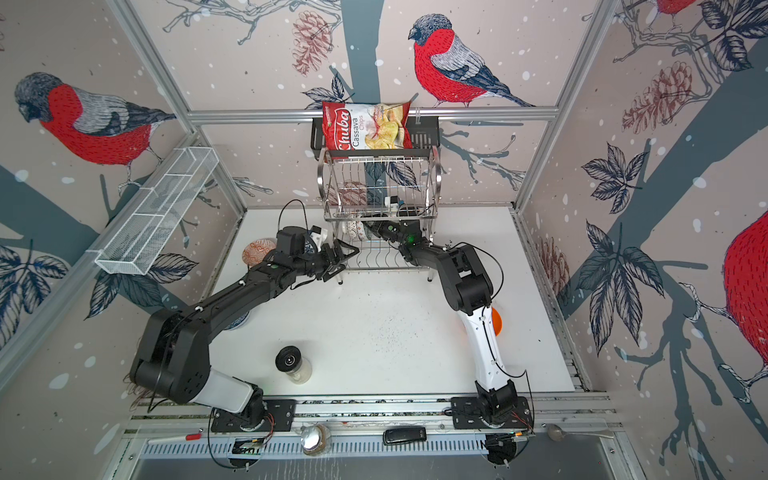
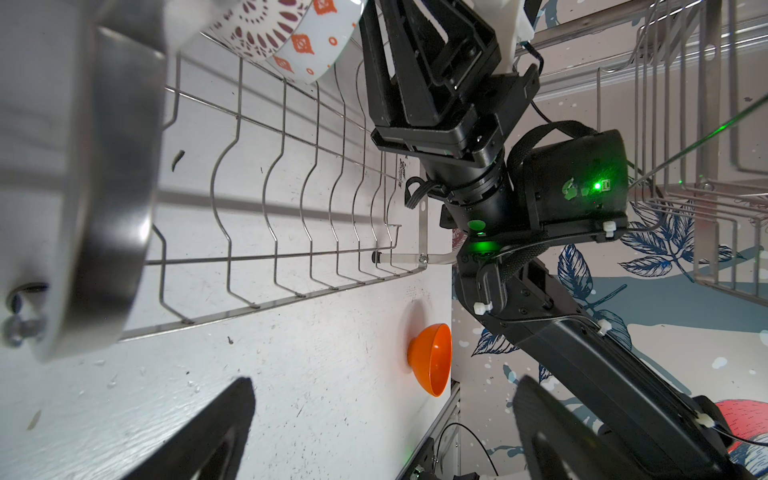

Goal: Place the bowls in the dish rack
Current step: 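Settle the green-patterned bowl in the rack and open the right gripper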

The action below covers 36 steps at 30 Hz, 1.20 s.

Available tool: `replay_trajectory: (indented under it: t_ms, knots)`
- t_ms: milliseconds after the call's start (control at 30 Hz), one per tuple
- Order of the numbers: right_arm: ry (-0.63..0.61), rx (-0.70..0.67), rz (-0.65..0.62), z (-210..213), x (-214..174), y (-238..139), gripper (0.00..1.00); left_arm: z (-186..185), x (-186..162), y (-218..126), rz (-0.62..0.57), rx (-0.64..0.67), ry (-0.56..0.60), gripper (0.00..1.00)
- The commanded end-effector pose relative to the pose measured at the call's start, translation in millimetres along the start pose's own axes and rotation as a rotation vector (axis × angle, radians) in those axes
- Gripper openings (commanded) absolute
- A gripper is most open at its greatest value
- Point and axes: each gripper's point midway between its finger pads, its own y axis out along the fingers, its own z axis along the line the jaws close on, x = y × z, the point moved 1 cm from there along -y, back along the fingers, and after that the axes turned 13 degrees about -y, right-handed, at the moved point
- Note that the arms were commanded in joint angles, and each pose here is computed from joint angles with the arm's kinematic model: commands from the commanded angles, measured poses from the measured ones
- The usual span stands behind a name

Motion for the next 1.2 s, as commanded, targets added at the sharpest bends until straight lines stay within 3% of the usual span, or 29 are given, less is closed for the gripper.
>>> replay_trajectory:
  t_ms: [0,1167]
  knots:
    - [-0.027,0.026,-0.038,13,10,-3,0.19,-5,1,-2,-0.005,-0.016,0.025,0.97]
    - [0.023,0.023,-0.073,26,-5,-18,0.33,2,0,5,0.025,-0.002,0.026,0.97]
